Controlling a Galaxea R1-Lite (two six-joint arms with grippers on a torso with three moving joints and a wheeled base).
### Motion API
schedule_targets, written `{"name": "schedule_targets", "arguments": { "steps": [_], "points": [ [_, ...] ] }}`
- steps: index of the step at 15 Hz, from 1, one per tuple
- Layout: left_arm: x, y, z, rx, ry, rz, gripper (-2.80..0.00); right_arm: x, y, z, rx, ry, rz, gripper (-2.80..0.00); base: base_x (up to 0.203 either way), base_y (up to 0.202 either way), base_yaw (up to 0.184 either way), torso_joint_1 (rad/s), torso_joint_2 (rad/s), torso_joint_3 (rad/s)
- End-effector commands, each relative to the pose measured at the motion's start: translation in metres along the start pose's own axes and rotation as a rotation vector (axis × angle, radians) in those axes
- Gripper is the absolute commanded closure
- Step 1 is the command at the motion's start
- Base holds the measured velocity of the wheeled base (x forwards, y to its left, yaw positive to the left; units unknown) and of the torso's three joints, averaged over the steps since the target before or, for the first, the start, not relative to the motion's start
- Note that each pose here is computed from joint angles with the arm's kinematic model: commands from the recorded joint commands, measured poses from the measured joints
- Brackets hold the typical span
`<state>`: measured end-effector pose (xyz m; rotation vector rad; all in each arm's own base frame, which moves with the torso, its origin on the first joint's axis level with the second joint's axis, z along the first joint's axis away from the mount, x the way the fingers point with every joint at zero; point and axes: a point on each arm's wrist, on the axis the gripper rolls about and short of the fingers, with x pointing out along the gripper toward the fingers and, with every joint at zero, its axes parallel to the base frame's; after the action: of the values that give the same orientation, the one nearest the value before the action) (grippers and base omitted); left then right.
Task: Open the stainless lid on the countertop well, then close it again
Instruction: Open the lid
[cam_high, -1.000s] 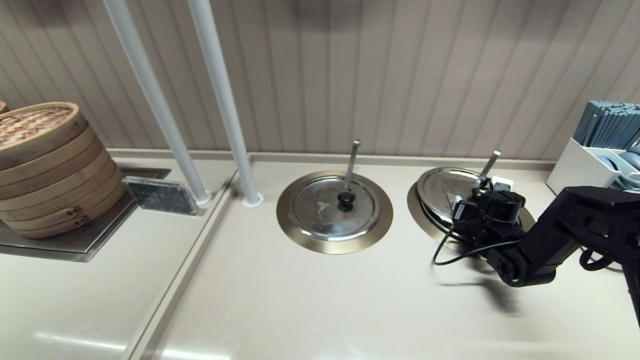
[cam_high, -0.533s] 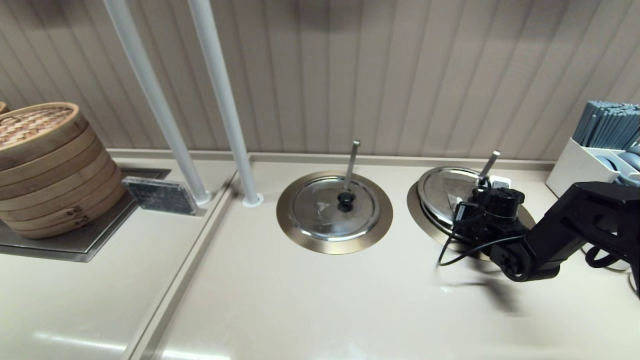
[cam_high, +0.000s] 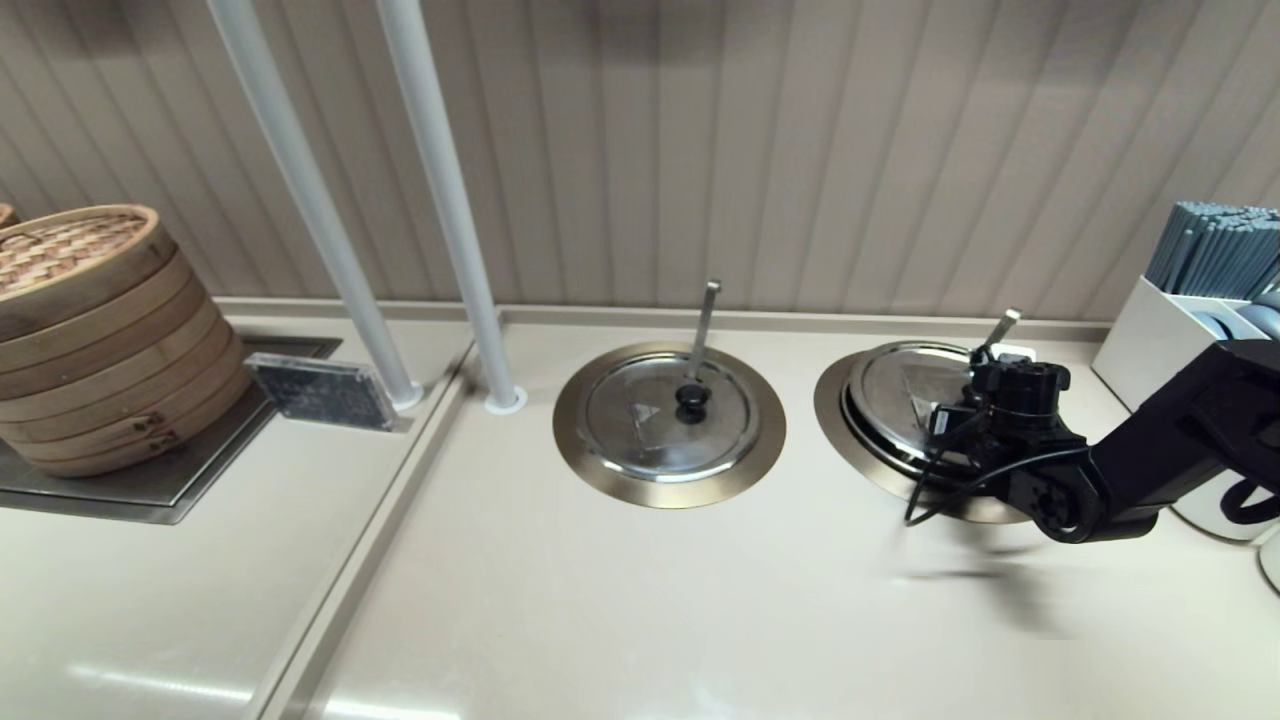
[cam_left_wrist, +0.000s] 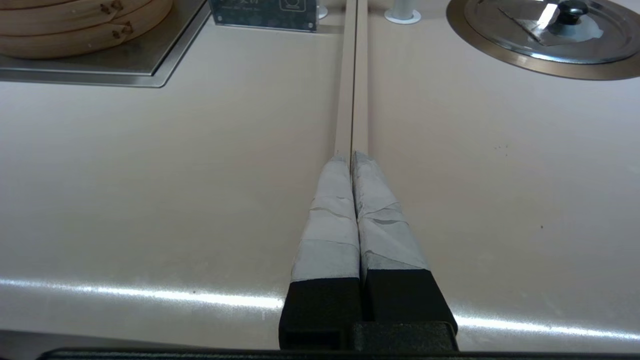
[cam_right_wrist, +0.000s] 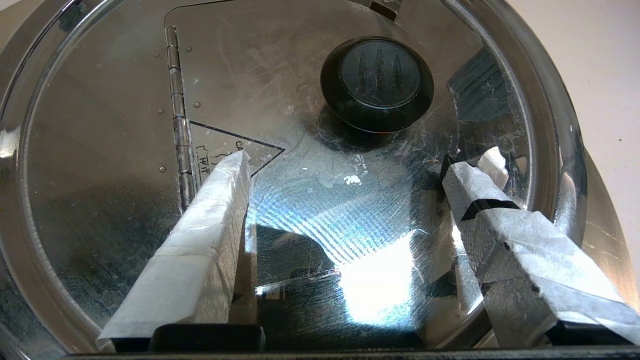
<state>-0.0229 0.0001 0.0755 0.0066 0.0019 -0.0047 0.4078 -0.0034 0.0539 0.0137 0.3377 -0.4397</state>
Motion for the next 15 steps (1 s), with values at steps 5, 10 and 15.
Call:
{"name": "schedule_targets", "arguments": {
  "steps": [5, 10, 15],
  "points": [
    [0.0, 0.0, 0.0, 0.001, 0.001, 0.0, 0.0, -0.011, 0.015, -0.007, 0.046, 0.027, 0.108, -2.8, 0.0, 0.0, 0.0, 0.0, 0.0, 0.0],
    [0.0, 0.0, 0.0, 0.0, 0.001, 0.0, 0.0, -0.018, 0.025, -0.015, 0.035, 0.049, 0.136, -2.8, 0.0, 0.0, 0.0, 0.0, 0.0, 0.0],
    [0.0, 0.0, 0.0, 0.0, 0.0, 0.0, 0.0, -0.023, 0.028, -0.021, -0.003, 0.075, 0.143, -2.8, 0.0, 0.0, 0.0, 0.0, 0.0, 0.0]
  ]
}}
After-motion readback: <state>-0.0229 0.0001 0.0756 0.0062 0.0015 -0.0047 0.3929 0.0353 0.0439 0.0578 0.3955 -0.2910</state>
